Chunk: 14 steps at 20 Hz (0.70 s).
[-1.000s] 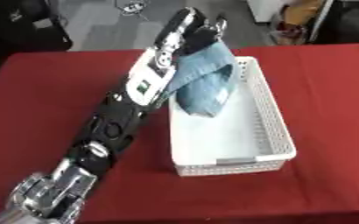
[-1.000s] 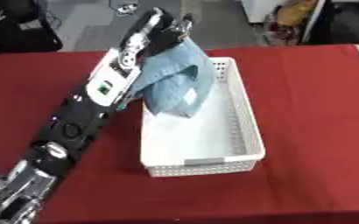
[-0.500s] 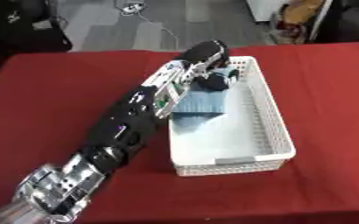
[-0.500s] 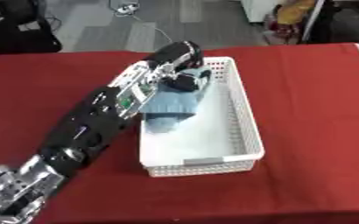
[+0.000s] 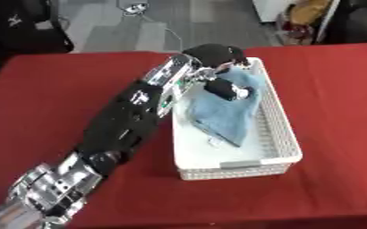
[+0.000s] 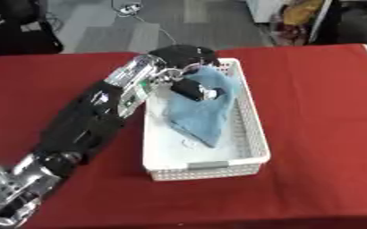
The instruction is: Pick up objects on the table and place them in the box.
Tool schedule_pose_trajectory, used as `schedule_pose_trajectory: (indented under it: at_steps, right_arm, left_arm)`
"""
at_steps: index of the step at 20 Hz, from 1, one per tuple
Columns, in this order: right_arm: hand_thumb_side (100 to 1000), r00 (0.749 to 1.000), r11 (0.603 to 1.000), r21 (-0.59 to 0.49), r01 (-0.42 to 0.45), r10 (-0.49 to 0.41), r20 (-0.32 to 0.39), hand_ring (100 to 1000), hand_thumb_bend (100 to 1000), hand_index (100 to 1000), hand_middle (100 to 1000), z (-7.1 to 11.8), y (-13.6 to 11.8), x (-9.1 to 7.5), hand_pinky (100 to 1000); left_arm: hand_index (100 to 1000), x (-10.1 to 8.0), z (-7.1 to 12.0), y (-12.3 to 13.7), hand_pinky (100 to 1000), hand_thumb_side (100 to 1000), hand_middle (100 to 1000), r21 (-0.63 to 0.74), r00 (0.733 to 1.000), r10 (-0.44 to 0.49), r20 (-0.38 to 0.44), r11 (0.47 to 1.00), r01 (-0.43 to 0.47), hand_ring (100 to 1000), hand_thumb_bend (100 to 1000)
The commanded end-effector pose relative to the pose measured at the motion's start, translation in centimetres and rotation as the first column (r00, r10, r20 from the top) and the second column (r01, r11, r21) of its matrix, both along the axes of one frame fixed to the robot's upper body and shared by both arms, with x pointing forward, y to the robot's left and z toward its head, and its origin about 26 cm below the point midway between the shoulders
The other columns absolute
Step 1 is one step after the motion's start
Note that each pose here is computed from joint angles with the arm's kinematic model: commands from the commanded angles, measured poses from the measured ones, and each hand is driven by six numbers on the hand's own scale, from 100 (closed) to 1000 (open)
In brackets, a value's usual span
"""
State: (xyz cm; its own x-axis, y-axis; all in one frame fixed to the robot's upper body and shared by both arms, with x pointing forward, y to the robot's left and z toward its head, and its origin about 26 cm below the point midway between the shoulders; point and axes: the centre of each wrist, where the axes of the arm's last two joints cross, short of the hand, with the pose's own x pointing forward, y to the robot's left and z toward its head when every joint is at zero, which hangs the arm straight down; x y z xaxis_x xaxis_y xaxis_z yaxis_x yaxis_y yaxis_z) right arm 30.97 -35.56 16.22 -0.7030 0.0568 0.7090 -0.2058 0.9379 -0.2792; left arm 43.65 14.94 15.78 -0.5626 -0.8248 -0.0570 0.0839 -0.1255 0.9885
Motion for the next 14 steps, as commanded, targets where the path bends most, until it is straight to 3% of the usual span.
schedule_pose_trajectory:
  at_steps: [1,14]
  right_arm:
    - [944,1.0,1.0,-0.013,-0.004,0.005,0.03,941,100,1000,877,1.02,0.02,-0.06,809]
    - [944,1.0,1.0,-0.014,-0.004,0.005,0.028,940,100,1000,877,0.98,0.04,-0.07,808]
  left_arm:
    - [942,0.04,2.02,0.26,873,995,948,-0.004,0.998,-0.003,0.063,1.0,0.004,912,418]
    - [941,0.02,2.06,0.41,875,972,942,-0.013,0.997,0.006,0.071,1.0,-0.005,912,415]
